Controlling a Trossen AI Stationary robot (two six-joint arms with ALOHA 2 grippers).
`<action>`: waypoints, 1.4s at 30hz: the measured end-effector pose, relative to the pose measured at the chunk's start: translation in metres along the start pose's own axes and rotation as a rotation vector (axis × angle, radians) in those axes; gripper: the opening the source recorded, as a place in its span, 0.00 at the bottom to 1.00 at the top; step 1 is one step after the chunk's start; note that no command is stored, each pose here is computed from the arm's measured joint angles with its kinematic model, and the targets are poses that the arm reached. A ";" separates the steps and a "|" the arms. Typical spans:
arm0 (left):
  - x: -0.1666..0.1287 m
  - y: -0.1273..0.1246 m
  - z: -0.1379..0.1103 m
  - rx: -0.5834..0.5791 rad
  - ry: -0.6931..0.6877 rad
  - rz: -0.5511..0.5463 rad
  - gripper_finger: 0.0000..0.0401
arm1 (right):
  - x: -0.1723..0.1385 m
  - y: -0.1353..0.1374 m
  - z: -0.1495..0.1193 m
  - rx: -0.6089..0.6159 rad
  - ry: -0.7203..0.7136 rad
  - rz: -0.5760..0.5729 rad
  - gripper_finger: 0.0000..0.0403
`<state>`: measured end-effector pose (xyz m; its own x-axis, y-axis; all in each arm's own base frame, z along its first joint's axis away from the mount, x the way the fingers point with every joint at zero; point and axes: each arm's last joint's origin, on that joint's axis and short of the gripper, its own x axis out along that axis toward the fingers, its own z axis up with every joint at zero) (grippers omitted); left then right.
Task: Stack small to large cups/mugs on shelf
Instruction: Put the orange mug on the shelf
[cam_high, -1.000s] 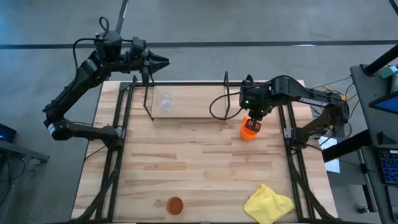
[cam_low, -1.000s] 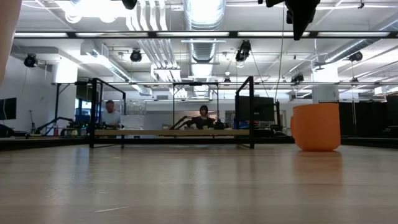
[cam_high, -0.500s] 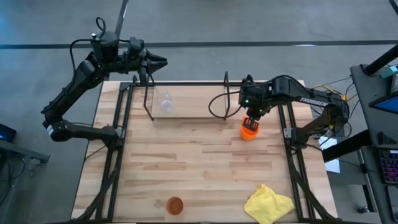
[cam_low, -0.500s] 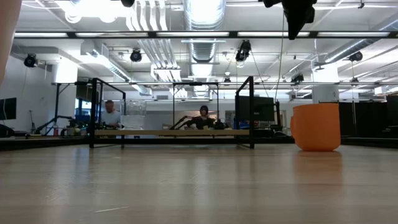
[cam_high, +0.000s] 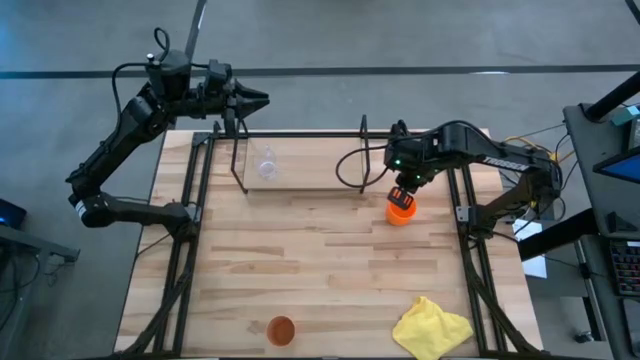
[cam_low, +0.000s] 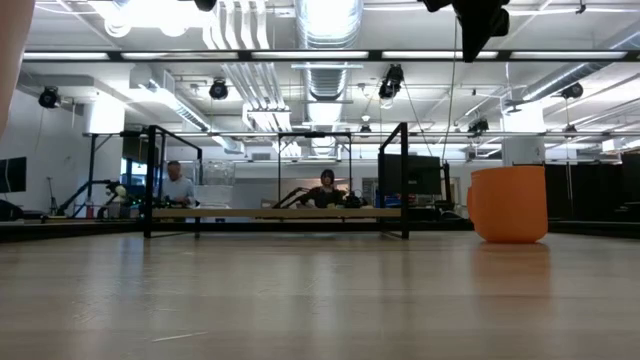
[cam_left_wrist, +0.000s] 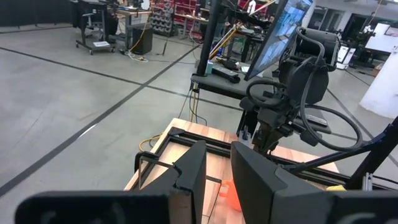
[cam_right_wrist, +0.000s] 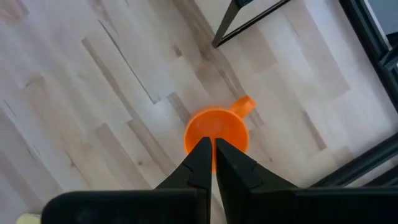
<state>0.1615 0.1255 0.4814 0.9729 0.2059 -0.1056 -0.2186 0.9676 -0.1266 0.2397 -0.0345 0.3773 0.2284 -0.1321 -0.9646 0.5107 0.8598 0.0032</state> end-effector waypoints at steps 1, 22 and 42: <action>0.000 0.000 0.000 0.000 0.000 0.000 0.15 | 0.000 0.000 0.000 0.000 0.000 0.000 0.03; 0.000 0.000 0.000 0.000 0.000 0.000 0.15 | -0.005 0.000 -0.004 -0.120 -0.003 0.053 0.38; 0.001 0.000 0.000 0.000 0.001 -0.001 0.15 | -0.005 0.003 0.005 -0.105 -0.090 0.083 0.39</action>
<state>0.1622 0.1259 0.4810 0.9731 0.2043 -0.1068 -0.2171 0.9679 -0.1266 0.2438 -0.0332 0.3837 0.3418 -0.0977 -0.9347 0.3982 0.9159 0.0499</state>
